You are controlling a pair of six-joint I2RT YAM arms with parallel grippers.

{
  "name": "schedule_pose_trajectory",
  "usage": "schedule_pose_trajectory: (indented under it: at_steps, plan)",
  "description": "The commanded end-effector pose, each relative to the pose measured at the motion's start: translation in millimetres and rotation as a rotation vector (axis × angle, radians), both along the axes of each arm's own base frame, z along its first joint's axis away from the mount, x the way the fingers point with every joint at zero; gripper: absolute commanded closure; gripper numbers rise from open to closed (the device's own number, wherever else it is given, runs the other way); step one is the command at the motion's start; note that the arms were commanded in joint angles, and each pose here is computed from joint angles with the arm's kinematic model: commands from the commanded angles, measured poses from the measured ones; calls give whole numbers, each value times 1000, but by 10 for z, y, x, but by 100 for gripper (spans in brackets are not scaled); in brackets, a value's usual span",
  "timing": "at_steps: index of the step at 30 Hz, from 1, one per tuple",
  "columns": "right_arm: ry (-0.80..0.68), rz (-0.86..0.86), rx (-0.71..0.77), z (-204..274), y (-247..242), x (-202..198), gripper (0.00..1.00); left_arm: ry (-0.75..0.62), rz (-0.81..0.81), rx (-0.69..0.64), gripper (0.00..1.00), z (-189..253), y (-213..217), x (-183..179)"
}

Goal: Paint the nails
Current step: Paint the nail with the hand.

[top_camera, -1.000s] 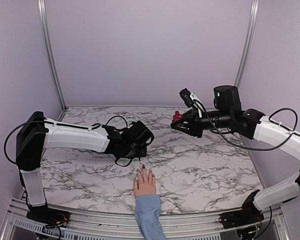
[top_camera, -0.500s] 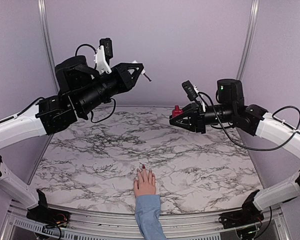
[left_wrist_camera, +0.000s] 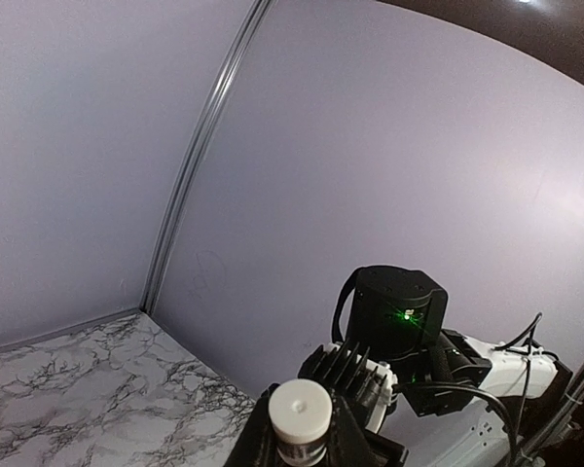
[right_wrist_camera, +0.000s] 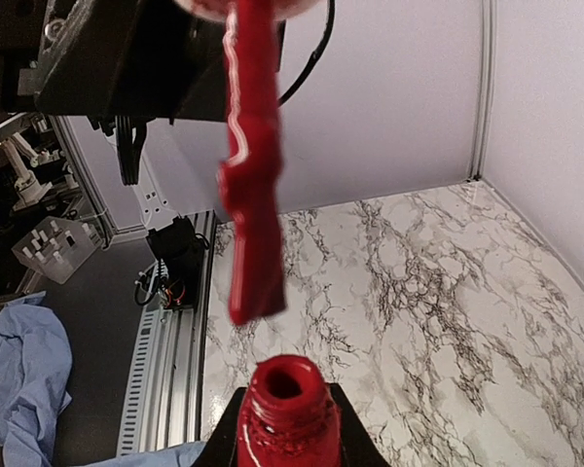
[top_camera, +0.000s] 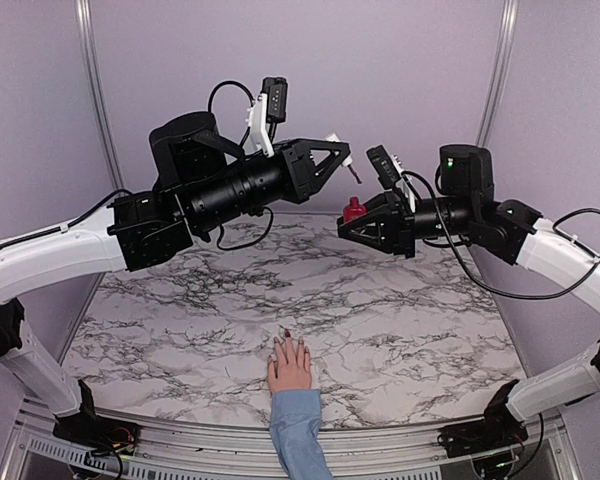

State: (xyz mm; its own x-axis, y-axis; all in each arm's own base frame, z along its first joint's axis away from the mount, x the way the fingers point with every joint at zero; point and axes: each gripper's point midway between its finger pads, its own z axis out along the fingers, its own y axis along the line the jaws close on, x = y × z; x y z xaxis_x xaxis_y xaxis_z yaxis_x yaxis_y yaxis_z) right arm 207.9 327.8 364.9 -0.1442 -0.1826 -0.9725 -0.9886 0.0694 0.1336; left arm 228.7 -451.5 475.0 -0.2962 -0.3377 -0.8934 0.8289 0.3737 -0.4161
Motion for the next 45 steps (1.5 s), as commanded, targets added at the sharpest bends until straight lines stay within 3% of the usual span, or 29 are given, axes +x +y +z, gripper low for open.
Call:
schedule_pose_trajectory:
  at_steps: [1,45]
  plan:
    - [-58,-3,28,224,-16,-56,100,-20,-11,-49,100,174,62,-71]
    - [-76,-64,15,257,-42,37,100,15,61,95,100,-170,60,-9]
